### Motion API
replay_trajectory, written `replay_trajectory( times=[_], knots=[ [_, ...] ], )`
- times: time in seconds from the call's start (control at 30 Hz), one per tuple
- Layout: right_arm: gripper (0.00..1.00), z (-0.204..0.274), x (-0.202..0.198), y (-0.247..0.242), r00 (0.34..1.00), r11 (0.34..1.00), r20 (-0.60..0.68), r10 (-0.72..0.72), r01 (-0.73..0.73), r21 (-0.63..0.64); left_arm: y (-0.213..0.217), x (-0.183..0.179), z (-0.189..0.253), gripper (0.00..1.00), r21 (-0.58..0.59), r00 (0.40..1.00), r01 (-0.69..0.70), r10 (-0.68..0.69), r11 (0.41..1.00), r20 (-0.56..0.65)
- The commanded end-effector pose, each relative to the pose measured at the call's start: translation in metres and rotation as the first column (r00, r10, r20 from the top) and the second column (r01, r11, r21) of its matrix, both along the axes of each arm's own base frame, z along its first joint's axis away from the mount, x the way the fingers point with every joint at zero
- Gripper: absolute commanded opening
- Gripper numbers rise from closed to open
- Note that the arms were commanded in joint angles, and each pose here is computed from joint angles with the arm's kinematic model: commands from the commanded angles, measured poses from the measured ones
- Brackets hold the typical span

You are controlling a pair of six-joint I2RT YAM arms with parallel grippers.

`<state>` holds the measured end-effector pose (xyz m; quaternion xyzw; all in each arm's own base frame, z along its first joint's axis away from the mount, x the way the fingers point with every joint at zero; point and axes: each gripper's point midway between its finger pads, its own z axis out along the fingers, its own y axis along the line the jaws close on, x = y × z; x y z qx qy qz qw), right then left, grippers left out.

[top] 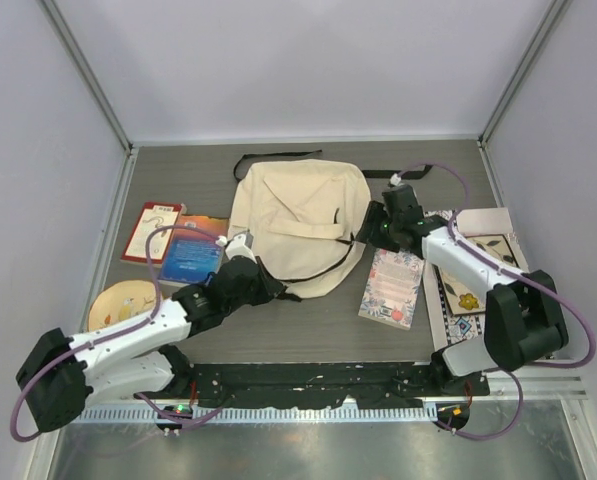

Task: Pack the student bag
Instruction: Unzip the student bag at the center of the board.

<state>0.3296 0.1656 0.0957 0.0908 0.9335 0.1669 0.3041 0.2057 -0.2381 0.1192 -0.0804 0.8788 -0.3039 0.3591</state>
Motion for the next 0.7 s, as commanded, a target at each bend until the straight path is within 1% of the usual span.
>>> replay_trajectory(
  times=[0.0, 0.03, 0.1, 0.13, 0.17, 0.2, 0.23, 0.3, 0.33, 0.37, 0.43, 0.47, 0.5, 0.57, 0.6, 0.67],
  knots=[
    [0.63, 0.048, -0.007, -0.013, 0.994, 0.997, 0.095, -0.053, 0.046, 0.065, -0.024, 0.016, 0.011, 0.00, -0.155, 0.998, -0.063, 0.065, 0.986, 0.004],
    [0.64, 0.053, -0.012, -0.014, 0.992, 0.993, 0.097, -0.077, 0.068, 0.094, -0.027, 0.018, 0.011, 0.00, -0.158, 0.998, -0.064, 0.066, 0.985, 0.004],
    [0.65, 0.067, -0.029, -0.011, 0.990, 0.983, 0.117, -0.084, 0.063, 0.172, -0.028, 0.022, 0.015, 0.00, -0.157, 0.998, -0.063, 0.066, 0.986, 0.017],
    [0.65, 0.074, -0.039, 0.003, 0.993, 0.960, 0.087, -0.080, 0.053, 0.276, -0.030, 0.023, 0.019, 0.00, -0.158, 0.998, -0.059, 0.064, 0.986, 0.024],
    [0.65, 0.066, -0.047, 0.008, 0.994, 0.943, 0.069, -0.080, 0.052, 0.329, -0.030, 0.023, 0.020, 0.00, -0.147, 0.998, -0.053, 0.058, 0.988, 0.029],
    [0.65, 0.078, -0.056, 0.016, 0.993, 0.912, 0.082, -0.084, 0.043, 0.409, -0.030, 0.024, 0.022, 0.00, -0.146, 0.998, -0.050, 0.056, 0.988, 0.036],
    [0.65, 0.063, -0.073, 0.026, 0.996, 0.866, -0.011, -0.086, 0.081, 0.494, -0.031, 0.024, 0.026, 0.00, -0.151, 0.998, -0.047, 0.054, 0.987, 0.045],
    [0.65, 0.075, -0.079, 0.037, 0.994, 0.798, 0.003, -0.107, 0.084, 0.597, -0.030, 0.025, 0.029, 0.00, -0.150, 0.997, -0.044, 0.053, 0.988, 0.056],
    [0.65, 0.063, -0.091, 0.047, 0.992, 0.769, -0.054, -0.112, 0.121, 0.627, -0.030, 0.025, 0.032, 0.00, -0.153, 0.997, -0.039, 0.049, 0.987, 0.060],
    [0.65, 0.068, -0.092, 0.053, 0.993, 0.751, -0.038, -0.114, 0.111, 0.651, -0.030, 0.024, 0.034, 0.00, -0.152, 0.997, -0.035, 0.045, 0.988, 0.063],
    [0.65, 0.061, -0.106, 0.070, 0.995, 0.751, -0.055, -0.081, 0.098, 0.653, -0.031, 0.024, 0.038, 0.00, -0.157, 0.997, -0.028, 0.039, 0.987, 0.067],
    [0.65, 0.061, -0.106, 0.074, 0.994, 0.746, -0.056, -0.095, 0.108, 0.657, -0.031, 0.023, 0.041, 0.00, -0.164, 0.997, -0.025, 0.037, 0.986, 0.073],
    [0.65, 0.061, -0.110, 0.092, 0.996, 0.725, -0.062, -0.063, 0.088, 0.683, -0.032, 0.022, 0.043, 0.00, -0.166, 0.997, -0.016, 0.029, 0.986, 0.076],
    [0.65, 0.057, -0.111, 0.103, 0.996, 0.714, -0.075, -0.043, 0.083, 0.695, -0.033, 0.022, 0.044, 0.00, -0.166, 0.997, -0.007, 0.021, 0.986, 0.079],
    [0.65, 0.061, -0.110, 0.109, 0.998, 0.699, -0.058, -0.032, 0.064, 0.713, -0.034, 0.021, 0.045, 0.00, -0.167, 0.997, -0.002, 0.016, 0.986, 0.080],
    [0.66, 0.062, -0.106, 0.112, 0.997, 0.690, -0.058, -0.044, 0.073, 0.720, -0.035, 0.020, 0.045, 0.00, -0.166, 0.997, 0.007, 0.006, 0.986, 0.079]
  ],
)
